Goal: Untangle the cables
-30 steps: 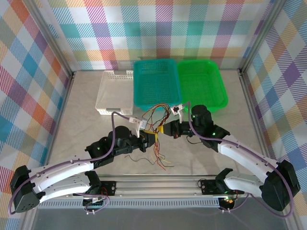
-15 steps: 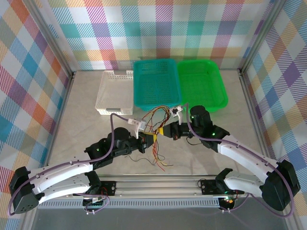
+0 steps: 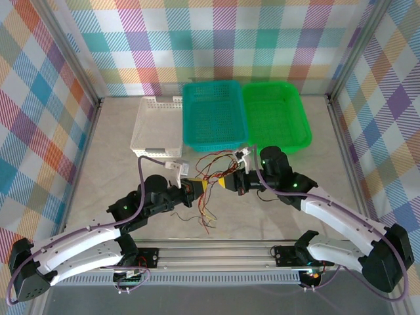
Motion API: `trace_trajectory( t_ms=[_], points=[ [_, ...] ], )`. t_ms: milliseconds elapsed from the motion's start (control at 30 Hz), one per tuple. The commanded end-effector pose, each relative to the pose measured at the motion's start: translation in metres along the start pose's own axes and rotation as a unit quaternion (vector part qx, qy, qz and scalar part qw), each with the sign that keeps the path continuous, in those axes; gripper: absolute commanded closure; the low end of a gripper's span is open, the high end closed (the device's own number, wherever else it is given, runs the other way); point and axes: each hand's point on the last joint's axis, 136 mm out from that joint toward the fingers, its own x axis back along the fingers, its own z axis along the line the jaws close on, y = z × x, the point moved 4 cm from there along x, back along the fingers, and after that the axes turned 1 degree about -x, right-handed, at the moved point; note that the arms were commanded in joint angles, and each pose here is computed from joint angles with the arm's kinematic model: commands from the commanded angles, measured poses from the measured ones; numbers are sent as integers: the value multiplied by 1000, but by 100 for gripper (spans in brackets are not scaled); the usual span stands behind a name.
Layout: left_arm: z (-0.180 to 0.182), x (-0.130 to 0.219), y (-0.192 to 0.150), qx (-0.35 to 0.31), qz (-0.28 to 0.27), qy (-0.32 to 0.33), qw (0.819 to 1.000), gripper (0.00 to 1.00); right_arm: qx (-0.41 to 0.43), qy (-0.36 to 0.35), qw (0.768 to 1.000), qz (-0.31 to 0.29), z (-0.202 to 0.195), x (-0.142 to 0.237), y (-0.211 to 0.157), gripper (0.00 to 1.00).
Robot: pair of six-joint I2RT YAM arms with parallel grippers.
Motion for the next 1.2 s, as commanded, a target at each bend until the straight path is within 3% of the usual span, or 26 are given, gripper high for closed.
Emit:
trace_trajectory(
  t_ms=[0,400,633,967,1100,1167],
  points=[
    [11,9,19,20,-48,31,998,100,2,-51,999,0,-9,11,-1,100],
    [20,25,37,19,-66,78,995,100,-55,-190,980,-17,-53,38,-3,100],
    [31,38,47,18,-74,121,990,100,-100,-227,968,-45,-72,64,-5,100],
    [56,47,44,-3,-5,228,974,100,-150,-294,939,-95,-89,109,-6,100],
    [61,48,42,-18,32,260,965,100,-157,-290,937,-114,-85,120,-4,100],
    [61,46,40,-16,40,254,966,100,-149,-254,950,-108,-78,114,-2,100]
  ],
)
